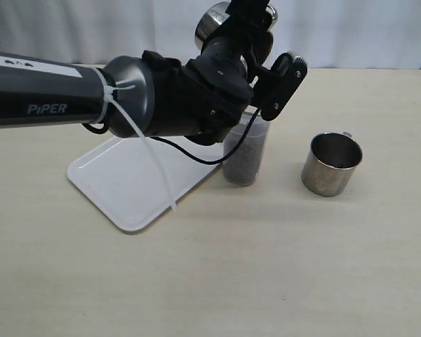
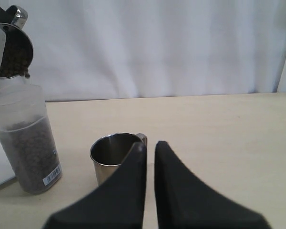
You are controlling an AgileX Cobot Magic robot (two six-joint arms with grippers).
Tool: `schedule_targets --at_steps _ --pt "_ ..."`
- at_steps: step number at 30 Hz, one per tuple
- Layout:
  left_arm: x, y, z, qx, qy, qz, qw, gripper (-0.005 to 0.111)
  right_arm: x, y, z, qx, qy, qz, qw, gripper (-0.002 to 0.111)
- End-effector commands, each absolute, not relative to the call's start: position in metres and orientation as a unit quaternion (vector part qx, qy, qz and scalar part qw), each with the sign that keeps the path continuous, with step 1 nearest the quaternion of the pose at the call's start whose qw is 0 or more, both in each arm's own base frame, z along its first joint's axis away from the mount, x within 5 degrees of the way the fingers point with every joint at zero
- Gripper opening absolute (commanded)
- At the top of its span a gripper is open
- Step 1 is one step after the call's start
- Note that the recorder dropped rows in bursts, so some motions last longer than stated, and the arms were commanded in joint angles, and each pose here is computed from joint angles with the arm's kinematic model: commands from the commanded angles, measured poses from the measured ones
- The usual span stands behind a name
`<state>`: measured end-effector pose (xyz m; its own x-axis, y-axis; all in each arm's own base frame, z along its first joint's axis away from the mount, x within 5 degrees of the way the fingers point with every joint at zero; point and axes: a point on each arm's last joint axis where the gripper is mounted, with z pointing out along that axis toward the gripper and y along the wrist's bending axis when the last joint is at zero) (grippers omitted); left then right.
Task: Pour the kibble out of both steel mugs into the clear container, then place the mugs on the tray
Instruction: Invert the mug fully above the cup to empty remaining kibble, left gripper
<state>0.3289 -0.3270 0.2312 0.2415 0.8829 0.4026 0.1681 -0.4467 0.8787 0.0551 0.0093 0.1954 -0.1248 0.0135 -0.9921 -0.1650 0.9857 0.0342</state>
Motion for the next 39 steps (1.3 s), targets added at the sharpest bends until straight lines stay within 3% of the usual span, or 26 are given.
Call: schedule_targets --at_steps 1,39 --pt "0.324 -0.331 0.24 0.688 0.371 0.501 0.372 0.0 0.055 0.01 0.194 -0.054 0.747 0.067 0.659 0.005" --pt "0.317 -0.338 0.233 0.703 0.333 0.532 0.334 0.0 0.055 0.01 0.194 -0.054 0.747 0.067 0.659 0.005"
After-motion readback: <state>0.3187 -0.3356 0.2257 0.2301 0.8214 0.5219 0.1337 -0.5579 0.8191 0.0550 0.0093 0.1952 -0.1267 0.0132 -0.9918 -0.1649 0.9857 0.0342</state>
